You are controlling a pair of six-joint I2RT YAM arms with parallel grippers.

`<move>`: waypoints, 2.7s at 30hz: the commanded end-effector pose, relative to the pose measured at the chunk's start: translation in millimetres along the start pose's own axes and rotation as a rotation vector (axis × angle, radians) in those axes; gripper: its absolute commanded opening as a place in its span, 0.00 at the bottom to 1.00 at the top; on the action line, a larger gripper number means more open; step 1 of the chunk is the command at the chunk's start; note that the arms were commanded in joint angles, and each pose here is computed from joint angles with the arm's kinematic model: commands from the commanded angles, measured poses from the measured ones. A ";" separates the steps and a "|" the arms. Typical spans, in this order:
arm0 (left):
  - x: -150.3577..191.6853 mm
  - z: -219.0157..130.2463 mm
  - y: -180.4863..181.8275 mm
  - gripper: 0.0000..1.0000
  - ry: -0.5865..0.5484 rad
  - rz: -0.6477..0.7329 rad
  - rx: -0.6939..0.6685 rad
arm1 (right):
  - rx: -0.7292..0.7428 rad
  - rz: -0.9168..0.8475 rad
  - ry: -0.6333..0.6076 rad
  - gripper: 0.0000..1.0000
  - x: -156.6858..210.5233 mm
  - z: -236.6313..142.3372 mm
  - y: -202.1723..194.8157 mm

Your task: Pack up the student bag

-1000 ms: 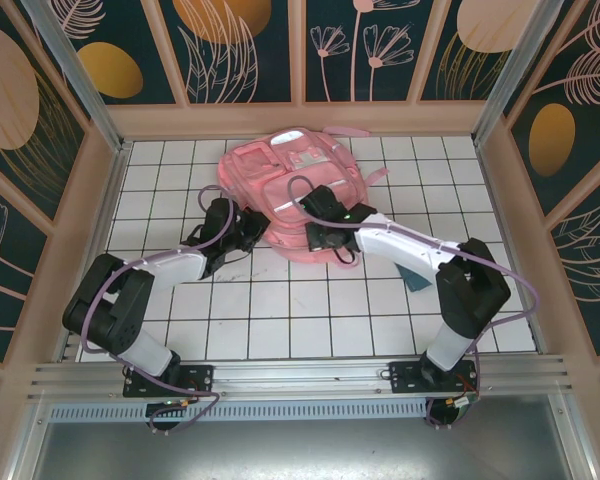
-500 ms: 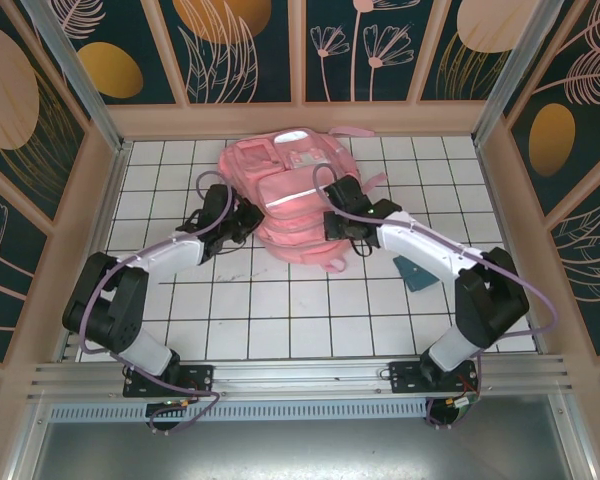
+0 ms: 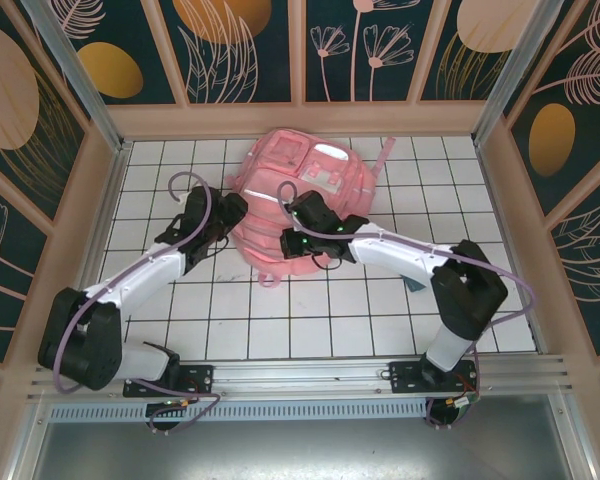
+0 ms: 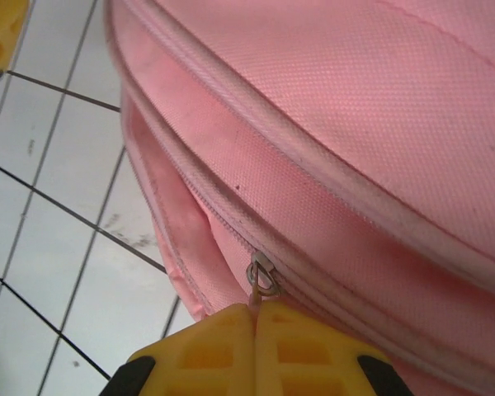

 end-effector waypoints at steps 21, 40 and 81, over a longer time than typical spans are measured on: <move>51.8 21.8 -14.2 0.25 0.187 -0.249 0.229 | -0.114 -0.028 -0.029 0.00 -12.0 -10.8 38.9; 38.5 11.4 12.3 0.01 0.063 -0.202 0.108 | 0.466 -0.067 -0.145 0.00 -15.8 -72.7 -97.9; 19.7 -18.5 -73.1 0.01 0.162 -0.158 0.453 | -0.028 0.063 0.040 0.28 -5.9 -8.5 11.6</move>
Point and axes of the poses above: each hand's point on the last joint's axis, 136 mm out from that joint toward the fingers, its own z axis out along the fingers, its own y axis along the line the jaws close on, x = y × z, the point moved 1 cm from there along -z, back along the fingers, and after that the axes turned 13 degrees about z, right-handed, at the moved point
